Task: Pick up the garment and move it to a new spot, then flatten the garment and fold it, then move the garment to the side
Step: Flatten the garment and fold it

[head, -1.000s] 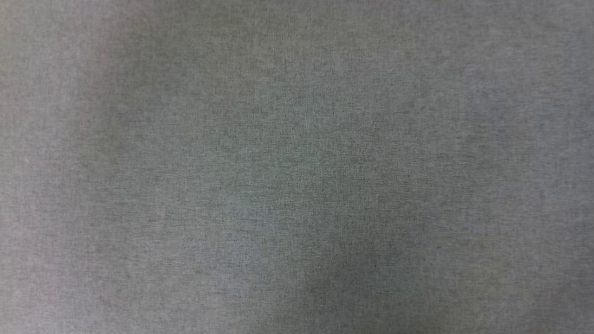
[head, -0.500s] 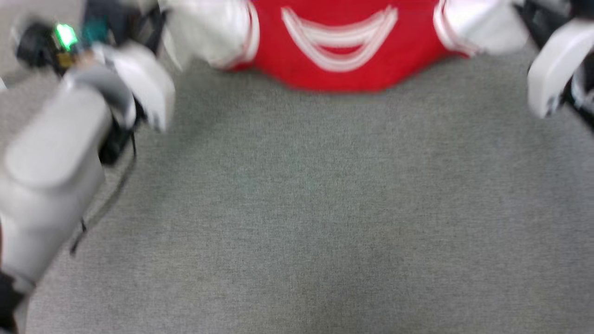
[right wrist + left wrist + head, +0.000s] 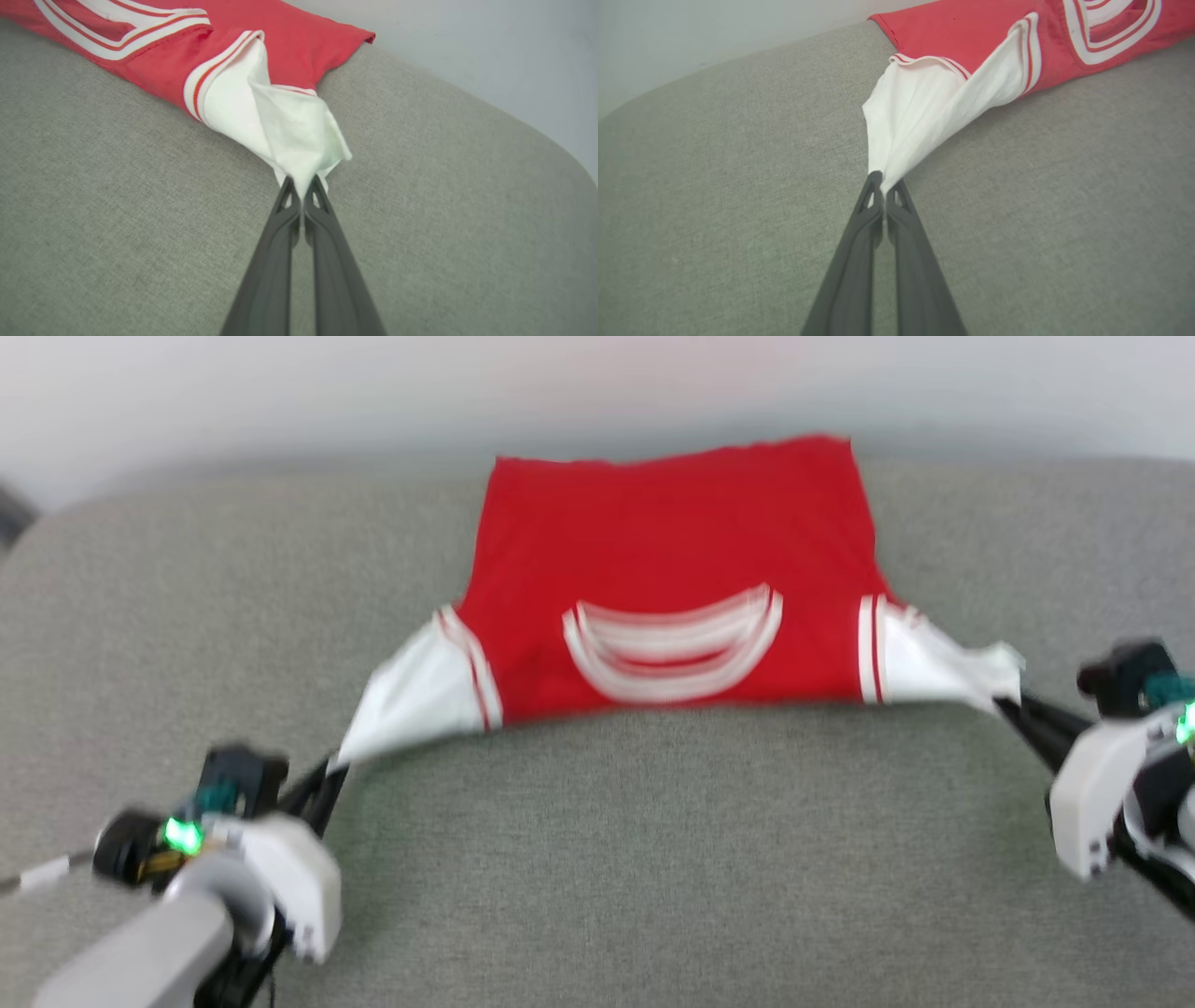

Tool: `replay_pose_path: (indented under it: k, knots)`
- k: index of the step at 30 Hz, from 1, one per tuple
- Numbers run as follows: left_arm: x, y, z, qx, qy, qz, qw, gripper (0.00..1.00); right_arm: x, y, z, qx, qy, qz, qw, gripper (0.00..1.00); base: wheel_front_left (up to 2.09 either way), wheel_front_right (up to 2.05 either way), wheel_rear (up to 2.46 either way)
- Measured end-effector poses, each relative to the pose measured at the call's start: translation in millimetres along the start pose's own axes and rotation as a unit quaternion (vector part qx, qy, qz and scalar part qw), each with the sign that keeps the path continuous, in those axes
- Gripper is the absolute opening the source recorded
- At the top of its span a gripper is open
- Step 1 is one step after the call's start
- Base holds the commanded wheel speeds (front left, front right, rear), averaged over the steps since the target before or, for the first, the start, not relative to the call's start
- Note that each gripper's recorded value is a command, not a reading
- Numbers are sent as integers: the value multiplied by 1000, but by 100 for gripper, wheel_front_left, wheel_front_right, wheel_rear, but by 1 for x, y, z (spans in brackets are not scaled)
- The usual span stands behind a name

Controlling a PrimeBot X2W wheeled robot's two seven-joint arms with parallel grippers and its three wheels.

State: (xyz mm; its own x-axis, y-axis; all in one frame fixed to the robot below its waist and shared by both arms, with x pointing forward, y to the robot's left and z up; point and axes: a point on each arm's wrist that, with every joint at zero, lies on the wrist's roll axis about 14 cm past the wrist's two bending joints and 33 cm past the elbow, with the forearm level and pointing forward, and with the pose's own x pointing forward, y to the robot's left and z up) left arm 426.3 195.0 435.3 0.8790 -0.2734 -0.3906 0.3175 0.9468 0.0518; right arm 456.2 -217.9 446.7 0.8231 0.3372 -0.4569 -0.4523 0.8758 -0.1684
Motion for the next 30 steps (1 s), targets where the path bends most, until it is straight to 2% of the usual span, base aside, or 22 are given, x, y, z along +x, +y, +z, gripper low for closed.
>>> replay_pose_path:
  k: [6,12,17,23,24,25,26,27,28,30]
  knots:
    - [-55,-4,-39,-14,41,25,999,0,-48,12,-36,26,35,-2,999,0,0,0,0]
    - [-97,-25,-71,-48,73,29,996,0,-91,29,-77,63,69,-4,996,0,0,0,0]
    - [-119,-30,-86,-65,90,36,993,0,-112,46,-109,95,100,2,990,0,0,0,0]
    - [-127,-39,-94,-72,101,33,992,0,-123,53,-124,103,119,-1,987,0,0,0,0]
    - [-127,-41,-94,-72,103,31,992,0,-122,55,-124,102,120,-1,987,6,0,0,0]
    - [-127,-42,-94,-71,102,29,992,0,-121,55,-122,100,118,-1,988,40,0,0,0]
    - [-126,-43,-94,-72,103,28,992,0,-120,55,-119,100,117,-1,988,49,0,0,0]
    - [-125,-44,-93,-72,103,27,992,0,-118,54,-115,95,114,-1,989,70,0,0,0]
    - [-124,-46,-92,-73,102,26,992,0,-118,54,-112,73,114,2,991,100,0,0,0]
    - [-122,-47,-91,-72,100,25,992,0,-116,47,-104,63,107,-5,992,100,0,0,0]
